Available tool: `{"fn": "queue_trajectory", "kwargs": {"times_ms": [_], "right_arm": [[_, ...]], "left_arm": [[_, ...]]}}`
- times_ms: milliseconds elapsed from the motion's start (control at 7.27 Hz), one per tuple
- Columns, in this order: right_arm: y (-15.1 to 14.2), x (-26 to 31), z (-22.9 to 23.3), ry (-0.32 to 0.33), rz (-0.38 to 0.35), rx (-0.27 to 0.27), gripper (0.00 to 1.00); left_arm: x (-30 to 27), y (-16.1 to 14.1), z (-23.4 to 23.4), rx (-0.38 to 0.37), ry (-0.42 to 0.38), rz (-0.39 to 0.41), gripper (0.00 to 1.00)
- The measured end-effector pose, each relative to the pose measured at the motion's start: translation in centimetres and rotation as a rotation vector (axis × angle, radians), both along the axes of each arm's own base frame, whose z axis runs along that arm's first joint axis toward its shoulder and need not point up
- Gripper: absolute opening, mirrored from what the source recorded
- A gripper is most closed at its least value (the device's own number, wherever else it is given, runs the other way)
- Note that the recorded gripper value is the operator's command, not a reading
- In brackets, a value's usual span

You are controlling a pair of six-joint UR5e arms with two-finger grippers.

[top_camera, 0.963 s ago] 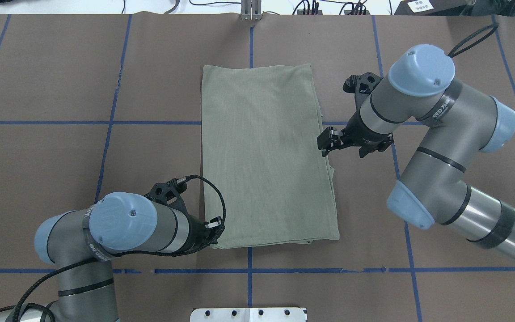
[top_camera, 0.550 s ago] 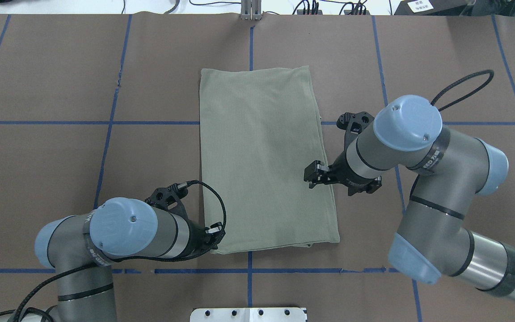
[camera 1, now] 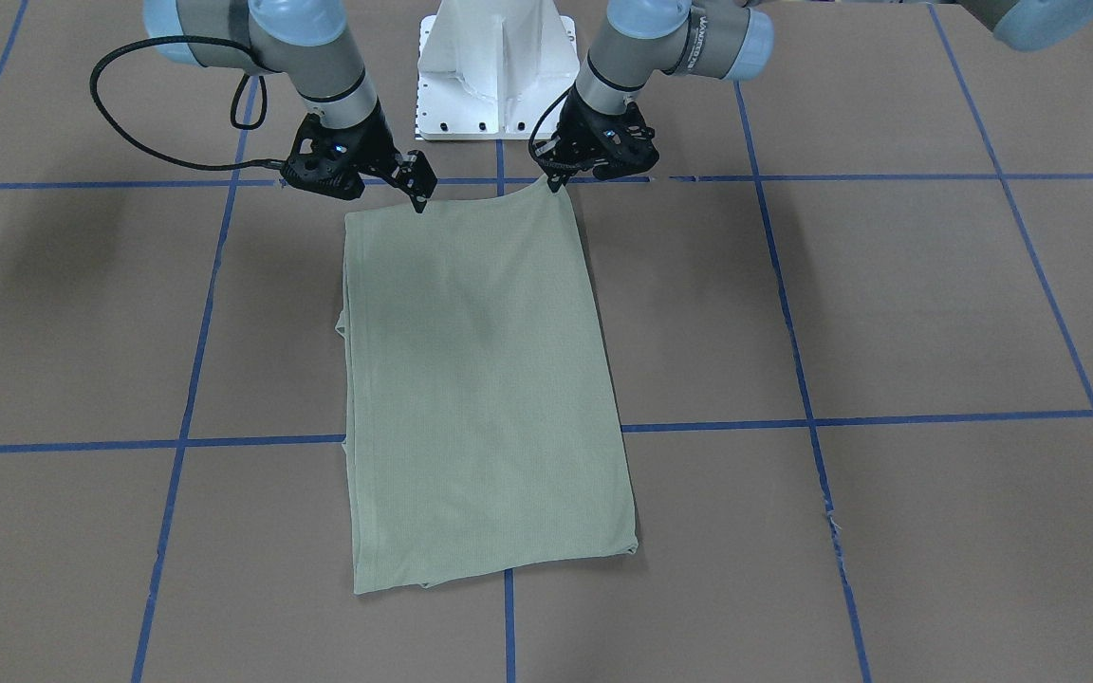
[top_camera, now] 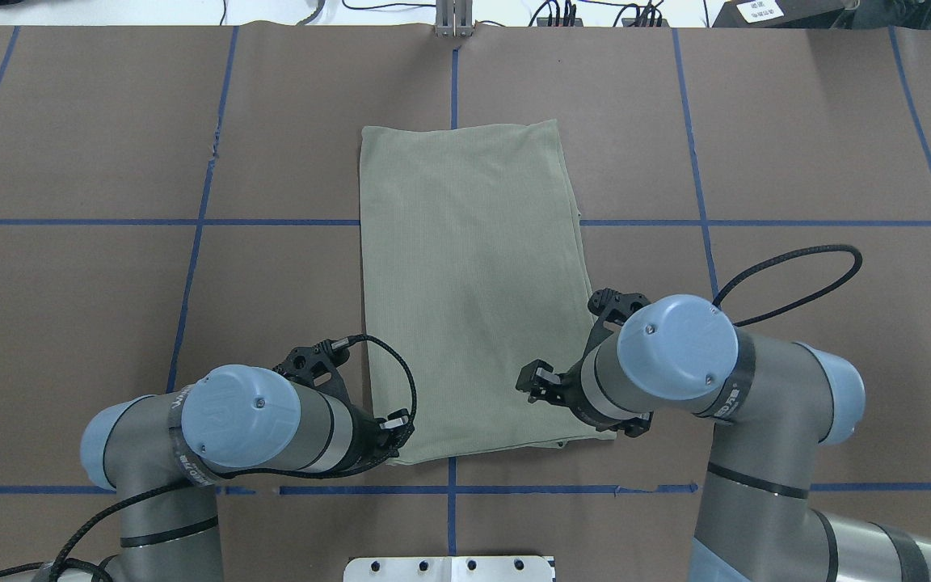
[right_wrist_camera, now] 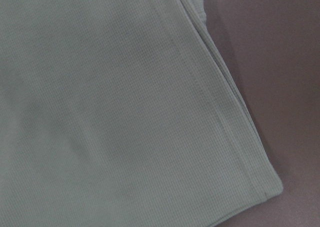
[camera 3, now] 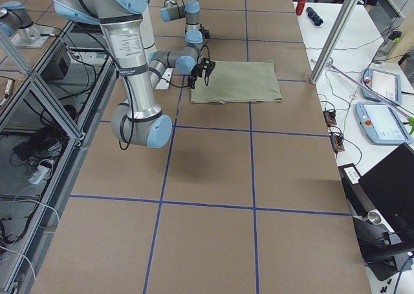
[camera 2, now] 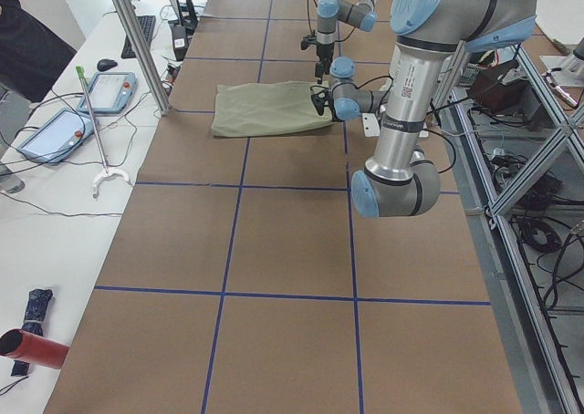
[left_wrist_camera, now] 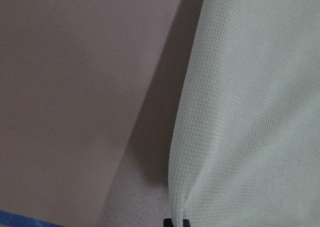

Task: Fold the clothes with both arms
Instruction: 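Move the right gripper down to the shirt's other near corner, then close both grippers on the shirt's near corners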

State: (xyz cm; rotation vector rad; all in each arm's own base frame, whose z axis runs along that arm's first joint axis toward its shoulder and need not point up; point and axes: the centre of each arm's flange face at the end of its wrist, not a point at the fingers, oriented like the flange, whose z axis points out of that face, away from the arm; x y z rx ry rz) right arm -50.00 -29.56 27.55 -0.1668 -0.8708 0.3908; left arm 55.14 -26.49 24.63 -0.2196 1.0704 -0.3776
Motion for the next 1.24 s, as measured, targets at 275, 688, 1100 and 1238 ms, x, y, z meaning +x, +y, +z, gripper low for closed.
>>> {"fn": "queue_trajectory", "kwargs": {"times_ms": [275, 688, 1100, 1238], "right_arm": [[1.1, -0.8, 0.7, 0.019, 0.089, -0.064, 1.00], [2.1, -2.5, 2.6, 0.065, 0.138, -0.083, 1.00], [2.8, -3.6, 3.5, 0.087, 0.129, -0.088, 1.00], [3.1, -3.8, 3.5, 0.088, 0.125, -0.089, 1.00]], "left_arm": [[-0.1, 0.0, -0.8, 0.003, 0.014, 0.001, 0.00], [-0.1, 0.0, -1.6, 0.006, 0.025, 0.001, 0.00], [0.0, 0.0, -1.9, 0.007, 0.029, 0.001, 0.00], [0.0, 0.0, -1.9, 0.007, 0.030, 0.001, 0.00]]}}
